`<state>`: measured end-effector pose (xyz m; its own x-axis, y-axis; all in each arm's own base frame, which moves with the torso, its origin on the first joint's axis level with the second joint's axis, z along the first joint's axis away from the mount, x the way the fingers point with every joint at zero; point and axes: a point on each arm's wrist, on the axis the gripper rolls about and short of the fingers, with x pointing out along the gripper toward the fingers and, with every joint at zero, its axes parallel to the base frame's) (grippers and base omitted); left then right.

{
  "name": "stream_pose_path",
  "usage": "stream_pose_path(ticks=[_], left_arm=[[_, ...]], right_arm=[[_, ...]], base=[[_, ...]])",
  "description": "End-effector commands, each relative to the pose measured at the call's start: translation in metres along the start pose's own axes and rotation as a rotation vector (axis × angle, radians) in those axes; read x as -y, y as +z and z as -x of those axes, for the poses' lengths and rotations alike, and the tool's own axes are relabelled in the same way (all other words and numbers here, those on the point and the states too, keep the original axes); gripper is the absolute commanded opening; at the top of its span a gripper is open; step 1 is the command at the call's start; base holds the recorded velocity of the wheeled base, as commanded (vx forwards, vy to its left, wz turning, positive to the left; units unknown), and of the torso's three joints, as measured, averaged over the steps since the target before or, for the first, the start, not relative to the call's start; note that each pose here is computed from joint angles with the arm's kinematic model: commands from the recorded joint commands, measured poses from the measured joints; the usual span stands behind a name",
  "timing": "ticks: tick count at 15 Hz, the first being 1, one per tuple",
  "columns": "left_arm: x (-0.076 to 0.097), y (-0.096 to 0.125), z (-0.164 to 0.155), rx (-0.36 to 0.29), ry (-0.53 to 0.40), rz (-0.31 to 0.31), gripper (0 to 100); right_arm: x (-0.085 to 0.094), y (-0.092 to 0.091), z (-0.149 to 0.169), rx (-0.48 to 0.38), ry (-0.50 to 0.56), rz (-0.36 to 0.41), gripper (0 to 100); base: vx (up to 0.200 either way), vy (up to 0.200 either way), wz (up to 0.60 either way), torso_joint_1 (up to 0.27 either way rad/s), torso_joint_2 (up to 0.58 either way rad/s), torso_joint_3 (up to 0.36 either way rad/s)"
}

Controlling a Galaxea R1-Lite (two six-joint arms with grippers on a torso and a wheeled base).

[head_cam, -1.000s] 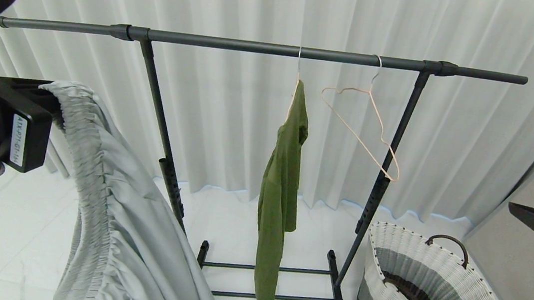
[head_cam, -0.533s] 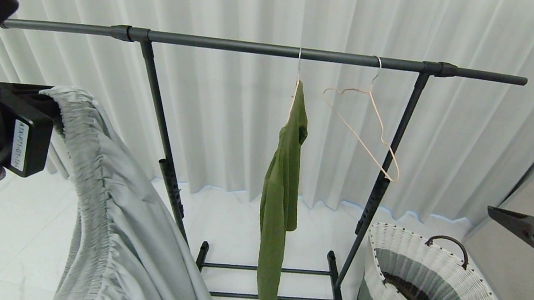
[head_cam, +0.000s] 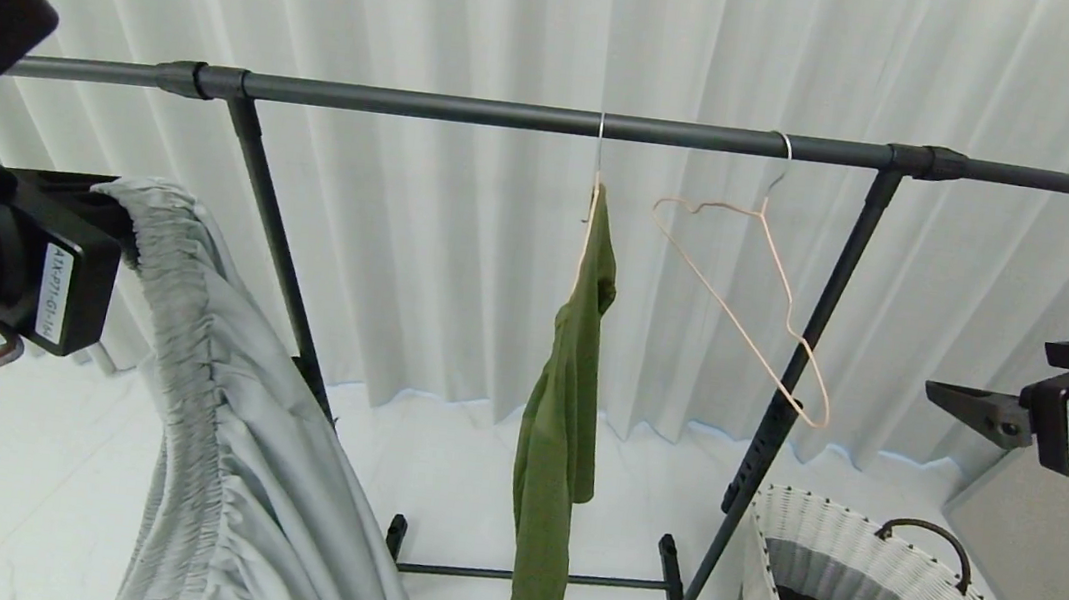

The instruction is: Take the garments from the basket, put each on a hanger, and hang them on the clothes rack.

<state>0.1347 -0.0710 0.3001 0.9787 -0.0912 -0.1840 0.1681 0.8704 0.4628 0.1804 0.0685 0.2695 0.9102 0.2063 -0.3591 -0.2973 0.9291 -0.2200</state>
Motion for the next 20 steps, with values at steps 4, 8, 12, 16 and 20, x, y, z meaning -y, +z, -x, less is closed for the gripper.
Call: stream_pose_path(ticks=[4,8,12,16,20], left_arm=[[0.004,-0.001,-0.006,-0.019,-0.011,-0.003,0],[0.007,-0.006,-0.008,-0.035,-0.023,-0.013,0],[0.01,-0.011,-0.007,-0.048,-0.03,-0.022,0],[0.009,-0.011,-0.006,-0.046,-0.029,-0.019,0],[0.011,-0.011,-0.006,-0.04,-0.04,-0.023,0]], right_arm=[[-0.006,-0.004,-0.03,-0.049,0.047,-0.026,100],[-0.012,-0.007,-0.058,-0.072,0.058,-0.021,100],[-0.027,-0.011,-0.088,-0.087,0.095,-0.034,100],[-0.042,-0.004,-0.121,-0.108,0.121,-0.099,100],[-0.047,-0.008,-0.14,-0.148,0.114,-0.192,100]], base=[[0.2,0.0,0.0,0.002,0.0,0.001],[0.1,0.0,0.0,0.002,0.0,0.0],[0.0,0.0,0.0,0.0,0.0,0.0],[0.0,0.0,0.0,0.0,0.0,0.0],[0.0,0.0,0.0,0.0,0.0,0.0]])
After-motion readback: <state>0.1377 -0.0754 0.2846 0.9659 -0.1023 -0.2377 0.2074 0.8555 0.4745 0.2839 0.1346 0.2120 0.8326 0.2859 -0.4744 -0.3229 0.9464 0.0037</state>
